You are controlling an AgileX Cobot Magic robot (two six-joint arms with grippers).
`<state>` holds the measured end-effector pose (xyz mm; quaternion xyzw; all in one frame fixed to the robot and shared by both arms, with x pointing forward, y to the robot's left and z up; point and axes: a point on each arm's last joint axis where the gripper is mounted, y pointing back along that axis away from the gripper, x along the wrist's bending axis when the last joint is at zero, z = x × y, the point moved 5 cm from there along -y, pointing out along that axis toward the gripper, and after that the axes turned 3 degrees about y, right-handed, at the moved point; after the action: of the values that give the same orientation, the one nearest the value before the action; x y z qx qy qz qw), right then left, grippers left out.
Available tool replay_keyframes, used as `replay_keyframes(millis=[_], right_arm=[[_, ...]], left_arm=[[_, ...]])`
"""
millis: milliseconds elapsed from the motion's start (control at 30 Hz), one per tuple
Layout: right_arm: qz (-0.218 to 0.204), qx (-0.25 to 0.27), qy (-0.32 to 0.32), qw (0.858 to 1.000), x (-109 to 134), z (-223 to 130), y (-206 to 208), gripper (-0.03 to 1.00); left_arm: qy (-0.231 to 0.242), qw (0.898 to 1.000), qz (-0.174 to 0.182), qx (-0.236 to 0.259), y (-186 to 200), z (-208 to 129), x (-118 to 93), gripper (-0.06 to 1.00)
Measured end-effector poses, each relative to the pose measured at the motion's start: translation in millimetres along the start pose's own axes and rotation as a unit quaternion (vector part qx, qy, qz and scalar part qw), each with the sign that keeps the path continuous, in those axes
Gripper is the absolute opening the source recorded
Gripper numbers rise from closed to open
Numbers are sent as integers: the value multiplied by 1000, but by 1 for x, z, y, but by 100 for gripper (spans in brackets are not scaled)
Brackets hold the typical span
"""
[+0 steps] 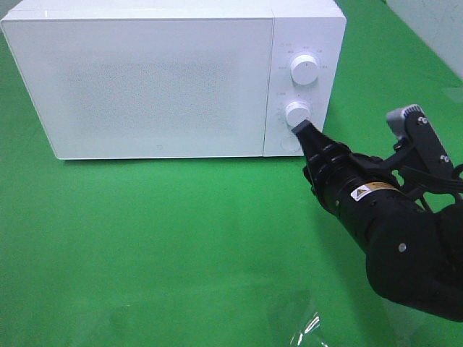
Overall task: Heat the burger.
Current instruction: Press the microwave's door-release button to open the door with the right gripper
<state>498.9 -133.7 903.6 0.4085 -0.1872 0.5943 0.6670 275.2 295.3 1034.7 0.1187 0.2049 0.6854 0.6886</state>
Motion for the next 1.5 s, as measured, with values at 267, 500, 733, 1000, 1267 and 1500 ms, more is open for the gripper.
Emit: replay_keyframes(millis=[267, 500, 733, 1000, 1267, 1500], right_arm=[[1, 1, -190, 982, 0, 0, 0, 10], [12, 15, -313, 950, 4, -3, 0, 1], [8, 24, -322, 946, 3, -7, -1, 1], [-1, 41, -339, 940, -12, -15, -18, 1], [1, 42, -338, 940, -14, -13, -35, 1], [0, 53, -332, 942, -11, -15, -58, 1]], left_arm=[[0, 1000, 0, 0, 0, 0, 0, 98], [0, 1000, 0, 0, 0, 0, 0, 98], [0, 1000, 0, 0, 0, 0, 0, 98], [0, 1000, 0, 0, 0, 0, 0, 98], [0, 1000, 0, 0, 0, 0, 0, 98], [0, 1000, 0, 0, 0, 0, 0, 98]])
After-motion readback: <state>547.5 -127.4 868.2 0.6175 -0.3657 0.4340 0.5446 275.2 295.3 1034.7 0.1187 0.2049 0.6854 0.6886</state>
